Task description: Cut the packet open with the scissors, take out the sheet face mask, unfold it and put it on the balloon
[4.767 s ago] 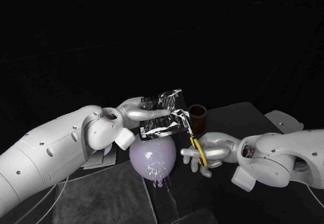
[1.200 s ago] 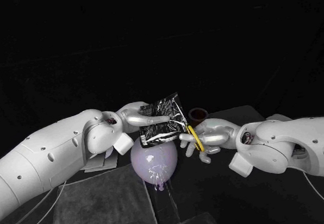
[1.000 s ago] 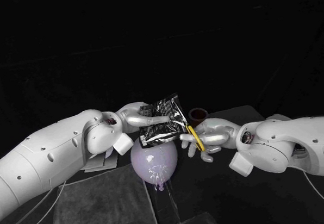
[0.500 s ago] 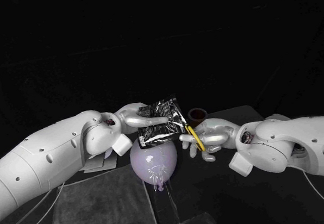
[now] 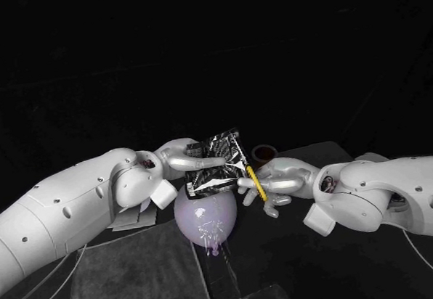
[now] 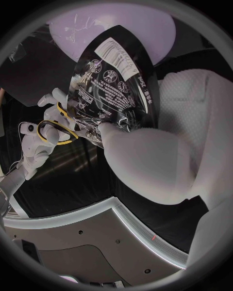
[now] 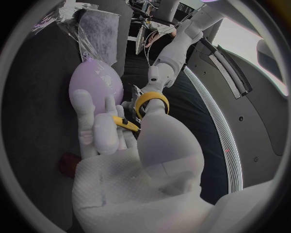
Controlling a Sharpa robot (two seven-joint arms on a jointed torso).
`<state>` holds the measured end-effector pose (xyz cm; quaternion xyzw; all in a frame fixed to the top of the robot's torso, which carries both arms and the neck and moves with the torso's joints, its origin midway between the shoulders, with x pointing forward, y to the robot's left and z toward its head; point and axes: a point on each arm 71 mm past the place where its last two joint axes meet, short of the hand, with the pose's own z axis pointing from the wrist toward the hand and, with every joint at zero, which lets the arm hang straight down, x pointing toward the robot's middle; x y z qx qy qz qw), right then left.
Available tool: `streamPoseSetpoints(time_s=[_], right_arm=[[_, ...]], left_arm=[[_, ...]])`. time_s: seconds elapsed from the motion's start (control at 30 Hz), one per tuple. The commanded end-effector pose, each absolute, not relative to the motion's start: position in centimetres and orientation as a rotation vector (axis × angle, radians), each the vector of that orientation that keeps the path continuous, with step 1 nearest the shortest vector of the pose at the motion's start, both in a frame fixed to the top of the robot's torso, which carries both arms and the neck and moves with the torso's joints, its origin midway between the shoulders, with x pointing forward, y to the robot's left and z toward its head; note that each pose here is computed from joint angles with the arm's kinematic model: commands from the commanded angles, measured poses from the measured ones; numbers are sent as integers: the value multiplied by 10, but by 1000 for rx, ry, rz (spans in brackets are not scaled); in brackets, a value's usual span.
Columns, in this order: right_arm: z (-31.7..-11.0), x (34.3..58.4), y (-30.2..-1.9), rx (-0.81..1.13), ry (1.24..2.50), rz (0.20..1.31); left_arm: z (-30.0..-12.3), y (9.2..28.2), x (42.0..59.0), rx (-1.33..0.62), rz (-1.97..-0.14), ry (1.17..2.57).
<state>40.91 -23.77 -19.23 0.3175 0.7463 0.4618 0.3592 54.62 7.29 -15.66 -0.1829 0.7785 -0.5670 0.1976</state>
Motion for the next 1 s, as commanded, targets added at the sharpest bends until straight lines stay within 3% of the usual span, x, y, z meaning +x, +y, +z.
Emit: streamPoseSetpoints(time_s=[0.03,1.0], right_arm=[[-189,410,-237,811,1899,1209],[-173,426,-239,828,1840,1184]], left_arm=[[-157,70,544,-473,-1588,2195],[-160,71,546,-401,-1518,2187]])
